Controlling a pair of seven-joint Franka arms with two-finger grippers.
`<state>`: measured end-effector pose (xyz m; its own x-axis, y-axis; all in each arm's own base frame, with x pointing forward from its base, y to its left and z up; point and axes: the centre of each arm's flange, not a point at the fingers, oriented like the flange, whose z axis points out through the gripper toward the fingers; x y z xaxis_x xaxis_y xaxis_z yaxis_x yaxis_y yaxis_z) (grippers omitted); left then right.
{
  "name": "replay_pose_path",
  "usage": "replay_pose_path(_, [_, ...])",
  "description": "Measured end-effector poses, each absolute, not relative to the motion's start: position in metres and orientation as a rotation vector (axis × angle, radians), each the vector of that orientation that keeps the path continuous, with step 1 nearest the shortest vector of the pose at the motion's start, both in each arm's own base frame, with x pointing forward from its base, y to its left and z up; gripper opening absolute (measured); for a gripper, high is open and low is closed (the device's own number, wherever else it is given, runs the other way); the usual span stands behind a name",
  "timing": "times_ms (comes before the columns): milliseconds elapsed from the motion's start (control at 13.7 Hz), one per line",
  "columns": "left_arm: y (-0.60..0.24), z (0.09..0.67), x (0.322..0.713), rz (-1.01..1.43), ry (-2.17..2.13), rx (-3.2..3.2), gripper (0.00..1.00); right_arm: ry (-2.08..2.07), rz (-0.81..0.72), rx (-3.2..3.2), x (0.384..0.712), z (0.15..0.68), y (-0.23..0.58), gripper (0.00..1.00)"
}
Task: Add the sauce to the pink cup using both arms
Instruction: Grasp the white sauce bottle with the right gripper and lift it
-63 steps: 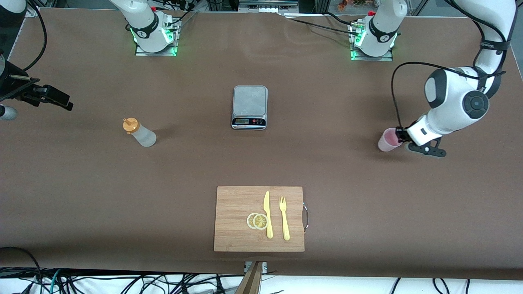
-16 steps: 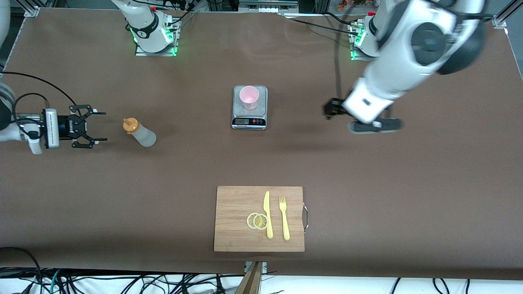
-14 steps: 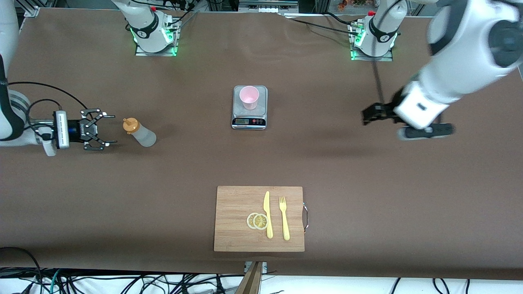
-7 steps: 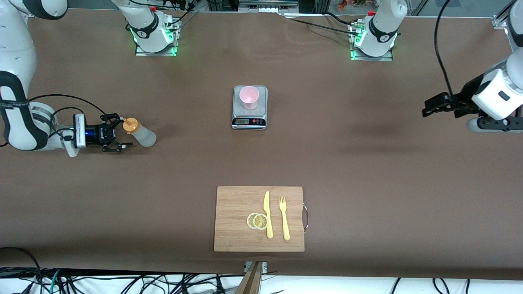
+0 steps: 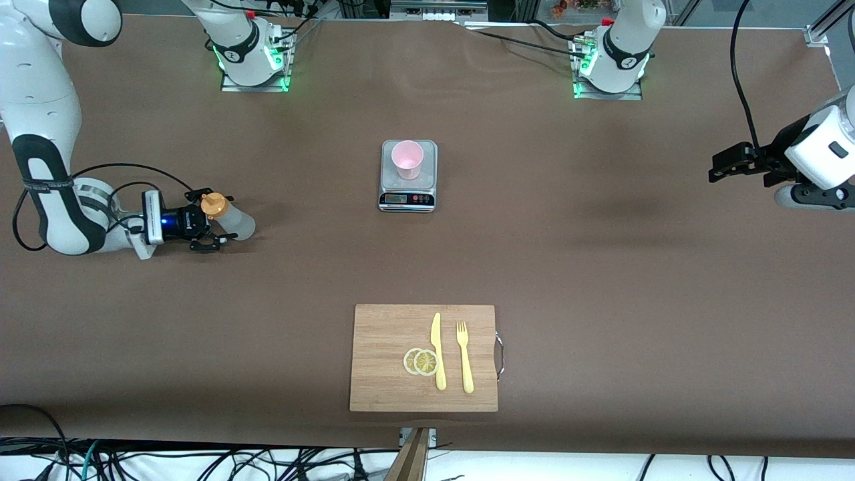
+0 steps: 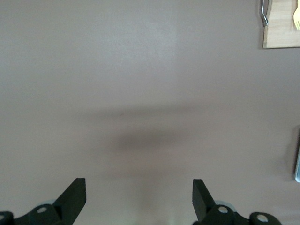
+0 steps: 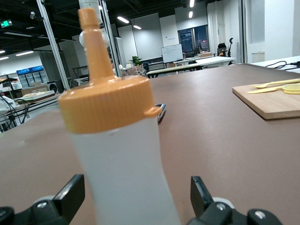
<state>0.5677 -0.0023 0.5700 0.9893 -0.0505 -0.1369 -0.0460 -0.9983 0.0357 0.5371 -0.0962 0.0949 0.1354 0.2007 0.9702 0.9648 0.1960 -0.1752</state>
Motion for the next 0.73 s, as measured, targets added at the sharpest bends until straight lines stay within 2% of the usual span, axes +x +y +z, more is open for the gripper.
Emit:
replay_pose_path(439, [-0.006,0.568,0.567,-0.230,-0.105,3.101,1.00,-1.327,-0.821,-1.228,0.540,0.093,-0.079,1.00])
replay_pose_path(512, [-0.006,0.568,0.567,-0.231,-0.106,3.101,1.00,-1.325,-0.816,-1.229,0.540,0.092,-0.078,0.93])
replay_pose_path(731, [-0.006,0.567,0.567,-0.233,-0.108,3.100,1.00,-1.329,-0.794,-1.233,0.546,0.095,-0.073,0.57])
